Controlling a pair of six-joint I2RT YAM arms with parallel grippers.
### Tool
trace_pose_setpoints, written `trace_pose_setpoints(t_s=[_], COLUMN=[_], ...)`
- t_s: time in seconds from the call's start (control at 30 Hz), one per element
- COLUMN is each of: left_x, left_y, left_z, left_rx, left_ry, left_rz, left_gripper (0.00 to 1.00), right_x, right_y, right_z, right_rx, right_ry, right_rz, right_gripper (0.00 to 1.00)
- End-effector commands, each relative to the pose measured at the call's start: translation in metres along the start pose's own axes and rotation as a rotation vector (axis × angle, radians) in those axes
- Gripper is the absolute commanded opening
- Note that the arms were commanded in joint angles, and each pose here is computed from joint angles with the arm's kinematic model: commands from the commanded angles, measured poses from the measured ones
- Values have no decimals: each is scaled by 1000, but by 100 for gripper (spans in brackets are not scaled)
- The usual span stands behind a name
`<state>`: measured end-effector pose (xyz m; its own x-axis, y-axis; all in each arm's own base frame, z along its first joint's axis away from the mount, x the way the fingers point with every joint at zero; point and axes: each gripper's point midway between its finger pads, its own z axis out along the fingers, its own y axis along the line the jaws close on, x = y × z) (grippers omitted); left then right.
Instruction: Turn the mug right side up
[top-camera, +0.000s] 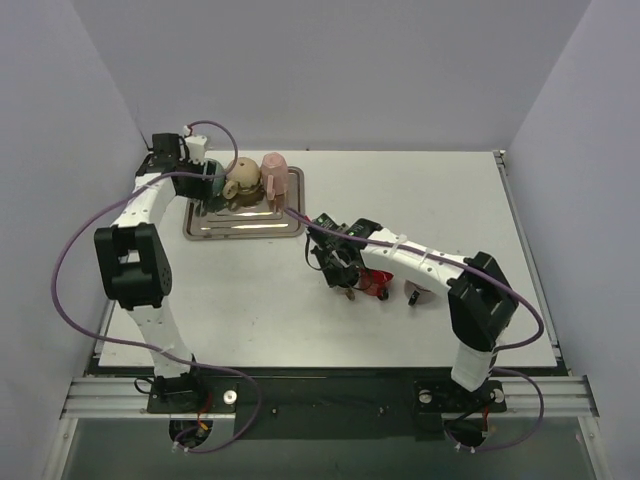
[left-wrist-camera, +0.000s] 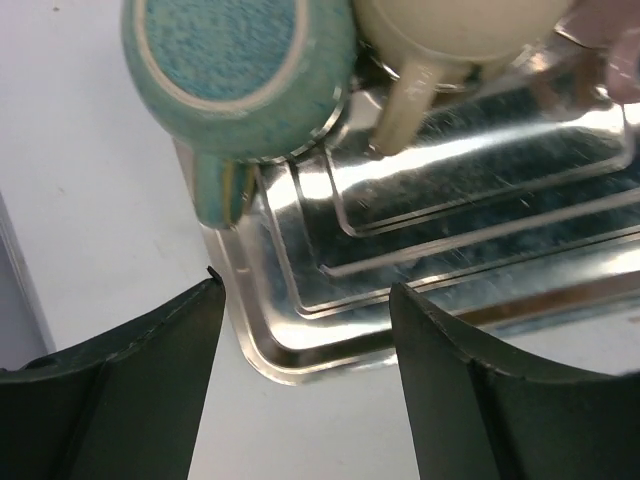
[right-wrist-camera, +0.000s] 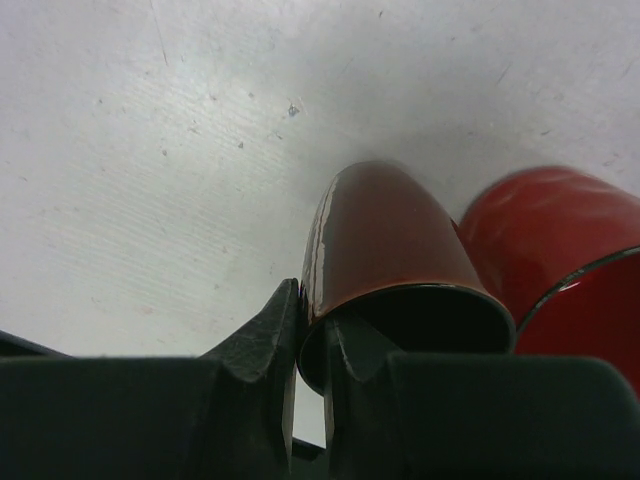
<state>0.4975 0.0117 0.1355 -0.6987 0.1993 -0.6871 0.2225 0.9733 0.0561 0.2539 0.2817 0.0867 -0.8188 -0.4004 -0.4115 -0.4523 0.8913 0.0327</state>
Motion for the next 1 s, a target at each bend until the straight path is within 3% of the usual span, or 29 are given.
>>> trace_pose_setpoints(t_s=[0.0,0.1,0.13,0.17,0.23,0.37,0.53,0.67,0.8,0.97], left_x=[-50,-40,-48,-34,-34,-33,-13,-15,-27,-25], left_y=[38,49,55,54,60,63,51,44,63,79], left_z=[23,57,56,74,85,94,89,67,40,56], left_rx=[-97,-93,-94,-75,-79,-56,15,63,65,25], left_ry=[-111,-79,-84,-41,-20,-6,0,-50,-111,-59], left_rz=[90,96,90,81,65,56,87,144,122,86], left_gripper=[77,77,77,77,75,62,59,63,66,67], right_x=[10,11,11,11,11,11,9,7,5,0], right_y=[2,3,2,2,-1,0,-1,-3,-12,-10], right_z=[5,15,16,18,19,16,4,-9,-20,-30], right_rx=[-23,-20,-15,-14,-2,-7,-9,-7,24,13], right_ry=[99,120,120,119,117,114,79,56,28,-2], right_rz=[-29,-25,-24,-25,-23,-23,-27,-36,-41,-50], right_gripper=[0,0,5,18,29,42,45,48,54,60])
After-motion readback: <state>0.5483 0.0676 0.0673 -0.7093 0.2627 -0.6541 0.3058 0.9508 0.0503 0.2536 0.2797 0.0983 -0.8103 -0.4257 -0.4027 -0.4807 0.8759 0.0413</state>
